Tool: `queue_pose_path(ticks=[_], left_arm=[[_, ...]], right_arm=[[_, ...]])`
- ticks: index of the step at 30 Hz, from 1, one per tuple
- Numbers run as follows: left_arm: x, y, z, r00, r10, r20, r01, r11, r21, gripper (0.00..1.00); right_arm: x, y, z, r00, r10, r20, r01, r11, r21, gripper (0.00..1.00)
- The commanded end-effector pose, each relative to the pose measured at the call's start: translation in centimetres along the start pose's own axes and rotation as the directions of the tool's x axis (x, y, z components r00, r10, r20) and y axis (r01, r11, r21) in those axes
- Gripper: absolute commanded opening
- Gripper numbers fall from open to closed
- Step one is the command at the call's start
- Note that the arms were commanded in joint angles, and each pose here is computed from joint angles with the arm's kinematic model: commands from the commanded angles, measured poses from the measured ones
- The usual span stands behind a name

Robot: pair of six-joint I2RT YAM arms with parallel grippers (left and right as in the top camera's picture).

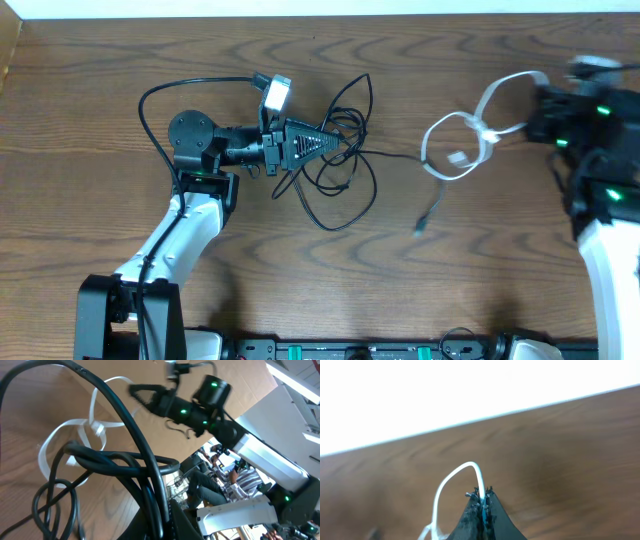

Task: Untangle cables
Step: 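Carry the white cable to the table's right edge with the right gripper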

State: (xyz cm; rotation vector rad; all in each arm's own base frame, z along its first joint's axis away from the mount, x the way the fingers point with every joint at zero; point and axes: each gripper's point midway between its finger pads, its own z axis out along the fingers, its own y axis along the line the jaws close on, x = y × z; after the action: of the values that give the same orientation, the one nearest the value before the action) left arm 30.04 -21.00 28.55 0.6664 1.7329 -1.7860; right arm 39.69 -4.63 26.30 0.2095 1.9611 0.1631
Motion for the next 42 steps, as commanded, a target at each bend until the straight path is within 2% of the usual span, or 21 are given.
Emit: queue_pose_path(ticks=[1, 6, 10, 12, 16, 21, 25, 28, 32, 33, 35, 36, 39, 40, 42], left_arm=[[-0.7, -1.1, 0.0, 0.998, 0.065, -0.006, -0.065, 0.998, 0.012, 0.08], [-0.4, -1.3, -0.2, 0.997, 0.066, -0.030, -0.065, 0.998, 0.024, 0.08], [-0.6, -0.8, -2.2, 0.996, 0.086, -0.030, -0.086, 0.996, 0.001, 0.08], [-1.4, -0.1, -4.0, 0.996, 0.088, 0.008, -0.087, 0.995, -0.043, 0.08], [-3.6, 1.7, -9.8, 0.986, 0.103, 0.129, -0.079, 0.981, -0.180, 0.08], [-4.7, 3.2, -15.9, 0.964, 0.067, 0.257, 0.012, 0.956, -0.294, 0.08], [-4.6, 4.1, -19.4, 0.936, 0.006, 0.351, 0.119, 0.936, -0.332, 0.08], [-4.7, 5.3, -21.5, 0.892, -0.044, 0.449, 0.222, 0.909, -0.352, 0.08], [-3.9, 9.0, -24.5, 0.754, -0.133, 0.643, 0.450, 0.818, -0.359, 0.08], [-2.2, 11.6, -25.7, 0.657, -0.191, 0.730, 0.592, 0.730, -0.341, 0.08], [-0.2, 13.4, -25.7, 0.589, -0.255, 0.767, 0.695, 0.644, -0.320, 0.08], [0.8, 14.1, -25.4, 0.576, -0.282, 0.767, 0.725, 0.609, -0.321, 0.08], [2.8, 14.8, -23.0, 0.639, -0.322, 0.698, 0.712, 0.592, -0.379, 0.08], [3.5, 14.9, -20.8, 0.682, -0.345, 0.644, 0.688, 0.602, -0.406, 0.08], [3.7, 14.9, -18.7, 0.723, -0.357, 0.591, 0.656, 0.624, -0.425, 0.08]], right_arm=[[-1.3, -5.9, -2.1, 0.998, 0.022, 0.053, -0.035, 0.967, 0.252, 0.01], [-1.3, -9.2, -2.9, 0.992, 0.096, 0.079, -0.117, 0.939, 0.323, 0.01], [-0.6, -11.1, -3.3, 0.985, 0.151, 0.082, -0.171, 0.907, 0.385, 0.01], [-0.4, -12.2, -3.7, 0.979, 0.180, 0.096, -0.204, 0.876, 0.436, 0.01], [0.7, -15.3, -5.6, 0.944, 0.286, 0.166, -0.329, 0.753, 0.570, 0.01], [1.6, -16.2, -6.2, 0.934, 0.317, 0.165, -0.350, 0.718, 0.601, 0.01], [2.4, -16.3, -6.3, 0.908, 0.379, 0.181, -0.406, 0.686, 0.604, 0.01], [3.9, -16.4, -6.3, 0.876, 0.449, 0.178, -0.454, 0.641, 0.619, 0.01], [6.0, -17.5, -6.9, 0.857, 0.488, 0.165, -0.452, 0.562, 0.693, 0.01], [6.6, -17.7, -6.7, 0.857, 0.493, 0.148, -0.441, 0.554, 0.707, 0.01], [7.0, -17.6, -6.4, 0.854, 0.504, 0.133, -0.439, 0.560, 0.703, 0.01], [7.1, -17.4, -6.2, 0.851, 0.509, 0.125, -0.442, 0.567, 0.695, 0.01], [7.3, -16.6, -5.2, 0.841, 0.534, 0.093, -0.454, 0.602, 0.657, 0.01], [7.9, -16.0, -4.5, 0.845, 0.533, 0.037, -0.433, 0.642, 0.633, 0.01], [8.8, -15.9, -3.9, 0.845, 0.534, -0.012, -0.408, 0.660, 0.631, 0.01]])
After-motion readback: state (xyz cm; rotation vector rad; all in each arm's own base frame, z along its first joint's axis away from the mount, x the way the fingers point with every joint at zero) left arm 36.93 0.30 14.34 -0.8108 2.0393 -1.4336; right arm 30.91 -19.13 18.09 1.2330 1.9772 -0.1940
